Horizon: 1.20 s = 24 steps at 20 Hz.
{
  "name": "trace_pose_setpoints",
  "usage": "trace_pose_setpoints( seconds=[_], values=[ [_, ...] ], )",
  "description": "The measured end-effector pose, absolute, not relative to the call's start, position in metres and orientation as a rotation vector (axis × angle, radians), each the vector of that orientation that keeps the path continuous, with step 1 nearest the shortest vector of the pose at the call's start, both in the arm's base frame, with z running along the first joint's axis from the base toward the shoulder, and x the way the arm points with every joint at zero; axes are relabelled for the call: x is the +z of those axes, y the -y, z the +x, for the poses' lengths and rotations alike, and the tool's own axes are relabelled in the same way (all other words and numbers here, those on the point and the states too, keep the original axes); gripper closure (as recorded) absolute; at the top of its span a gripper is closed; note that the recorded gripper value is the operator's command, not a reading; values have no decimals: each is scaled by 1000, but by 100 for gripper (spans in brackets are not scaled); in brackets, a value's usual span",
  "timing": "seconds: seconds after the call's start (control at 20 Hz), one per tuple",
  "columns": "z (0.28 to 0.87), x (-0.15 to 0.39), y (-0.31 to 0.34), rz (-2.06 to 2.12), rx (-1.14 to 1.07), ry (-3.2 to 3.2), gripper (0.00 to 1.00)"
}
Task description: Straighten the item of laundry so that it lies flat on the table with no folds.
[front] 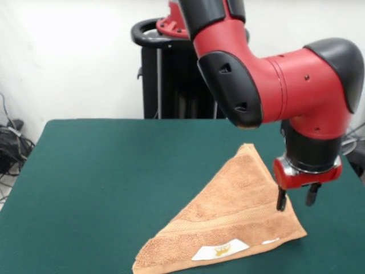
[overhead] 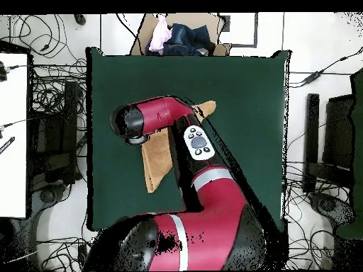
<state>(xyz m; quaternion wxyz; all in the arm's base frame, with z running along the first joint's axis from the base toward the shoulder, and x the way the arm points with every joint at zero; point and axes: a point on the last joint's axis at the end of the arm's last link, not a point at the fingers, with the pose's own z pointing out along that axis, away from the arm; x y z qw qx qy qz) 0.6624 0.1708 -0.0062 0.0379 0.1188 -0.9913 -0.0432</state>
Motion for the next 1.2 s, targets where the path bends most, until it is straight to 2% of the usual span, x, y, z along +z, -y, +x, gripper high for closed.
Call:
trace_pose_setpoints(
  seconds=[1.2],
  values=[
    [672, -54, -187, 307, -167, 3264, 0]
  ],
)
